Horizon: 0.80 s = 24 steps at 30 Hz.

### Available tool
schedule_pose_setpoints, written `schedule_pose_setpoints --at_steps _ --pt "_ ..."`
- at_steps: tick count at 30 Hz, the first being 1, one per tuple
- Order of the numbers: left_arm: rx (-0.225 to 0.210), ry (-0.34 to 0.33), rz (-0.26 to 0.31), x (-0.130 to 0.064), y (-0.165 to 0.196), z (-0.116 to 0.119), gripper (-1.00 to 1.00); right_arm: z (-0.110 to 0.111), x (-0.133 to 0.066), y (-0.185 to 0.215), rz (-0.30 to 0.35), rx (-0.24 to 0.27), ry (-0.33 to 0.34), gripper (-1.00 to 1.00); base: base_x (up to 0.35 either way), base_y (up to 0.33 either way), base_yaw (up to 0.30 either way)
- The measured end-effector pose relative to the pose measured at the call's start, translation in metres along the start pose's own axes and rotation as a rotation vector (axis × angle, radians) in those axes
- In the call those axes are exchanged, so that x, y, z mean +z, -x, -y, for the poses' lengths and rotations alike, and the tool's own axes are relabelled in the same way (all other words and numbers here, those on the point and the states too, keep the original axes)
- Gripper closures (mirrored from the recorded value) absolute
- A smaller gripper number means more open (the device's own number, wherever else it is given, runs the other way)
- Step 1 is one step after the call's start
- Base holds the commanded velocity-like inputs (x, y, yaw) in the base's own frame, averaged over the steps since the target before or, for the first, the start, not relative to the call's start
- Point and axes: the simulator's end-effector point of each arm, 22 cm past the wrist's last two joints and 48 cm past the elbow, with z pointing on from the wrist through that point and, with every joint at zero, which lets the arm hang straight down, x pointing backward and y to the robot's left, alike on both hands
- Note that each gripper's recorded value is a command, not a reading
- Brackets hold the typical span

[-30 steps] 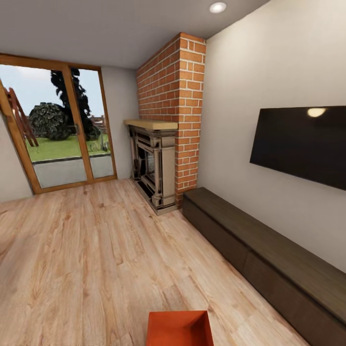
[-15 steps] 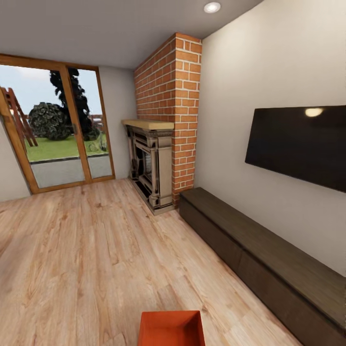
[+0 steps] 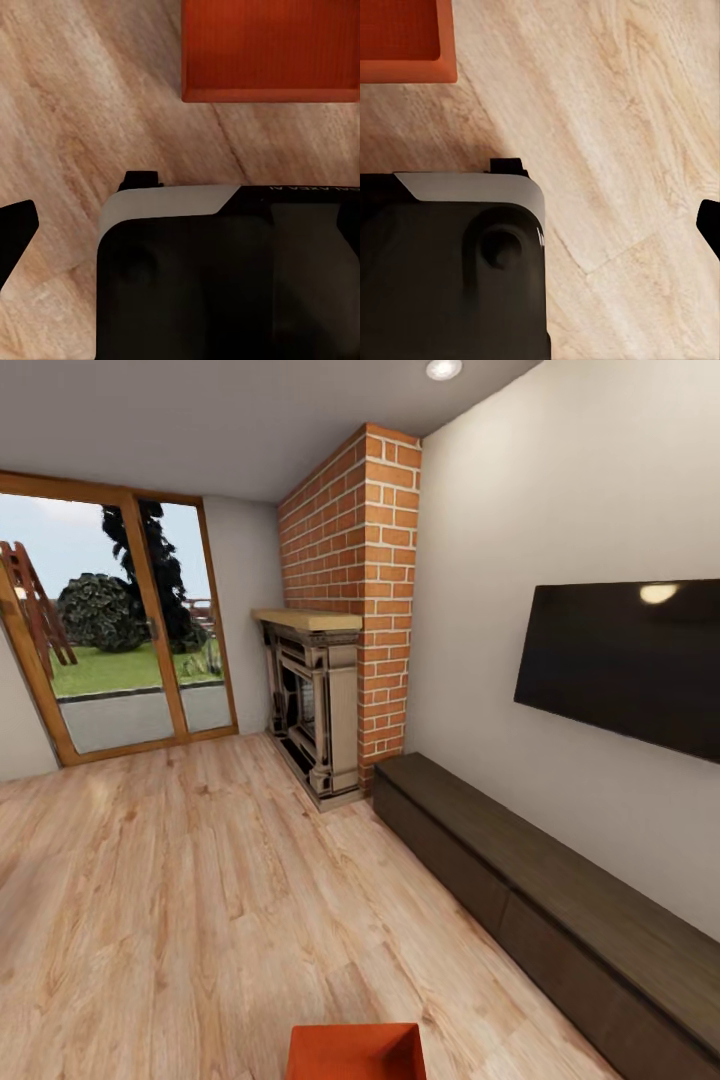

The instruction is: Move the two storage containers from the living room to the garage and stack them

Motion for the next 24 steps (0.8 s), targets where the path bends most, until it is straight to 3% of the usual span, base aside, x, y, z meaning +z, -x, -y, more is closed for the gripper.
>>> schedule_pose_setpoints --at_steps 24 --pt "0.000 0.000 0.000 0.0000 0.0000 0.0000 -1.00 0.0000 0.0000 0.0001 0.000 -0.002 0.000 -1.00 0.001 0.000 0.000"
